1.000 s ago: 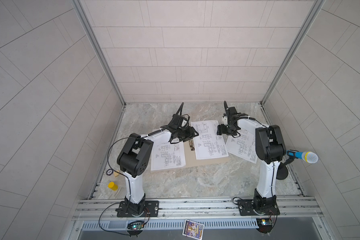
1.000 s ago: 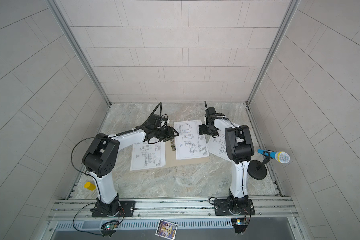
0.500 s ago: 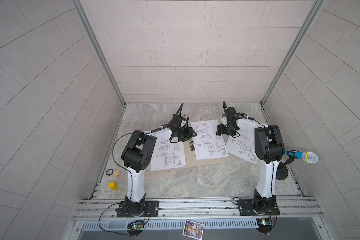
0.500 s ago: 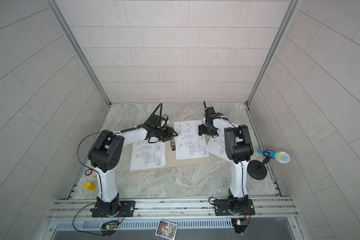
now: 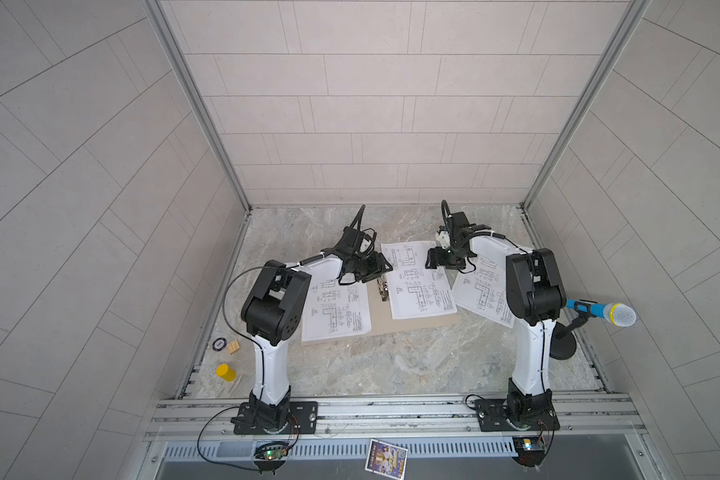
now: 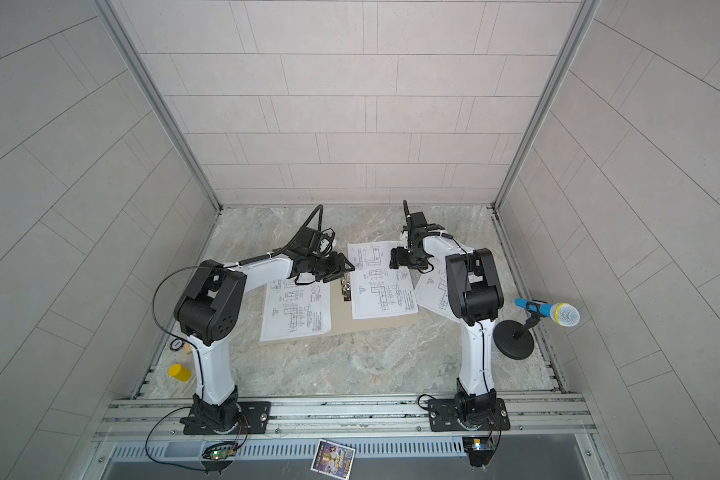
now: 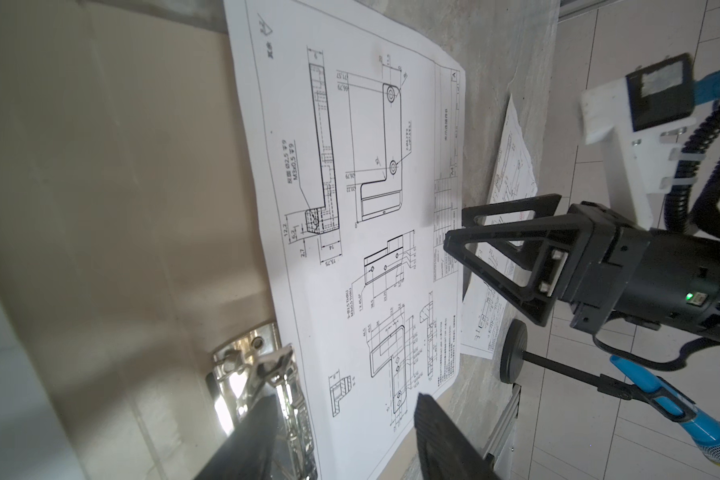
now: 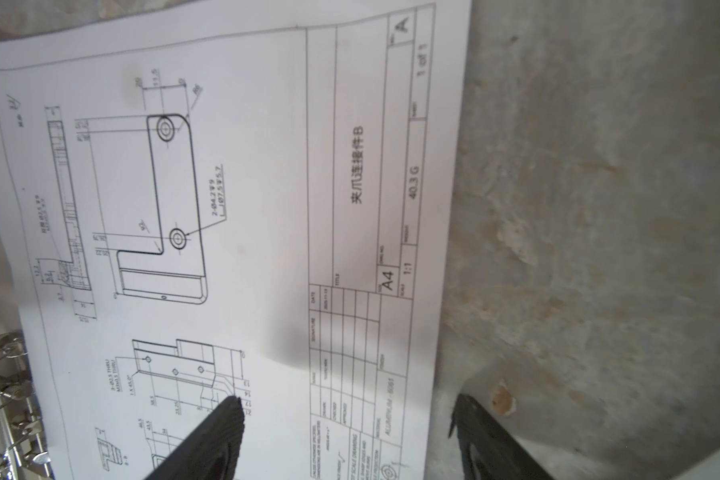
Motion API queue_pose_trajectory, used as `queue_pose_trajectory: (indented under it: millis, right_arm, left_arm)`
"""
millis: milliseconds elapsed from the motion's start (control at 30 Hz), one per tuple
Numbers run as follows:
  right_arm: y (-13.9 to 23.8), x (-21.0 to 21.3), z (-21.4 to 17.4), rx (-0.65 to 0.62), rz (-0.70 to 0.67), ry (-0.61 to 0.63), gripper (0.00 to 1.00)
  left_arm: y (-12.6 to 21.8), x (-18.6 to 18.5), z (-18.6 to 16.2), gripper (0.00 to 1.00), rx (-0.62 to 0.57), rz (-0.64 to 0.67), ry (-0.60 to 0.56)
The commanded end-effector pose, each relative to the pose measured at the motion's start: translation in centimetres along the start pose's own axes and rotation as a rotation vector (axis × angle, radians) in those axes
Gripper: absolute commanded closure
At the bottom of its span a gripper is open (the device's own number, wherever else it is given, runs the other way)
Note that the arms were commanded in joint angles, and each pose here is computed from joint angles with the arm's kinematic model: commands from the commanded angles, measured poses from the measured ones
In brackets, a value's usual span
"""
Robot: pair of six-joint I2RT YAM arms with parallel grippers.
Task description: Put the files into the folder
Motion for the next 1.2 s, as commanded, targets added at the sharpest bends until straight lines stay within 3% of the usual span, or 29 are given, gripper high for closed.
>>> queue_pose_trajectory:
  millis: [0, 900, 1167]
  right_arm:
    - [-1.0, 0.9, -0.8, 0.046, 0.034, 0.027, 0.2]
    - [0.3, 2.1, -2.3, 0.07, 0.093, 0.071, 0.21]
    - [3.6, 0.8, -0.9, -0.054, 0.041, 0.03, 0.17]
  left_arm:
    - [1.2, -0.7, 0.7, 0.41, -0.029, -0.007, -0.024]
    - [1.7, -0.7, 0.6, 0.41, -0.037, 0.008, -0.036]
    - [3.4, -2.0, 1.4, 0.4, -0.079, 0.018, -0.063]
Point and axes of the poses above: each gripper's point midway between its finger pads, its own y axis back along the fingers, its own x axis along the line the jaws close on, z = x × y, the point moved 2 cm from there along y, back along the fingers, and after that the axes turned 15 degrees about -y, right-handed, at the moved point
